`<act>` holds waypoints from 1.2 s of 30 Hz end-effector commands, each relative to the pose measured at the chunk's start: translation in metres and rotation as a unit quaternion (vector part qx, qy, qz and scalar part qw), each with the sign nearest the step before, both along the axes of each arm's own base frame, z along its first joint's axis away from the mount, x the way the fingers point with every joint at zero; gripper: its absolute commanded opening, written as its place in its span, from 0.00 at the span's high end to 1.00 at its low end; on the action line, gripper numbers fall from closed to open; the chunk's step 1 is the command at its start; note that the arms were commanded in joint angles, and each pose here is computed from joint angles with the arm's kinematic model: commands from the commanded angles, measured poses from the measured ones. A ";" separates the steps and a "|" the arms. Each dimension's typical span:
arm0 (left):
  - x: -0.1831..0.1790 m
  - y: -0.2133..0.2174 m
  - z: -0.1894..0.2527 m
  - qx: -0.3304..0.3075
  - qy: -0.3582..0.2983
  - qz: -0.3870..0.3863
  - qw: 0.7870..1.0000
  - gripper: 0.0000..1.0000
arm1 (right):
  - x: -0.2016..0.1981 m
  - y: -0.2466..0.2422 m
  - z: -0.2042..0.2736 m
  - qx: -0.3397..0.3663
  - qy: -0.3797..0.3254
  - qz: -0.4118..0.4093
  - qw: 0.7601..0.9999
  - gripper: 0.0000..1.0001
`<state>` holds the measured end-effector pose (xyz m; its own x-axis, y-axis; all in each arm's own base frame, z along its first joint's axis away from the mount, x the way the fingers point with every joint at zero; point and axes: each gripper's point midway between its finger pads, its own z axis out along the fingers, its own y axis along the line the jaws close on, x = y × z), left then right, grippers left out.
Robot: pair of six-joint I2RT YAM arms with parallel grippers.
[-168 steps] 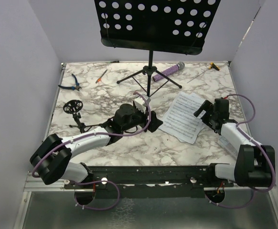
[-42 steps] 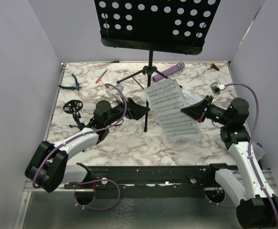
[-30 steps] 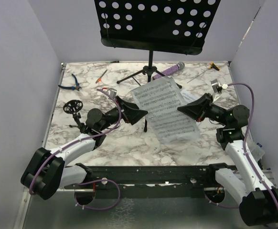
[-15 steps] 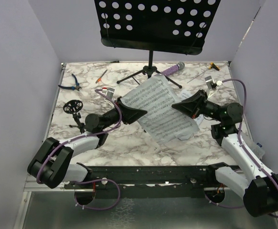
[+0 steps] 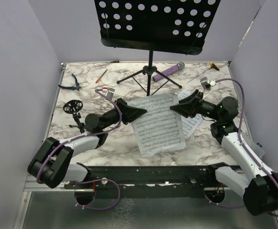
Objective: Set up the instrument practice props
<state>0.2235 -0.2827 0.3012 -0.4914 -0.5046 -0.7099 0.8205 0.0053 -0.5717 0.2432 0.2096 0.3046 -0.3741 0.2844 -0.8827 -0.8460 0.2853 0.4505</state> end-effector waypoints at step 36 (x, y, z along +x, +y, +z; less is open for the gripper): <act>0.007 -0.001 0.046 0.114 -0.083 0.033 0.989 1.00 | -0.035 0.043 -0.022 -0.077 -0.038 0.111 0.990 0.96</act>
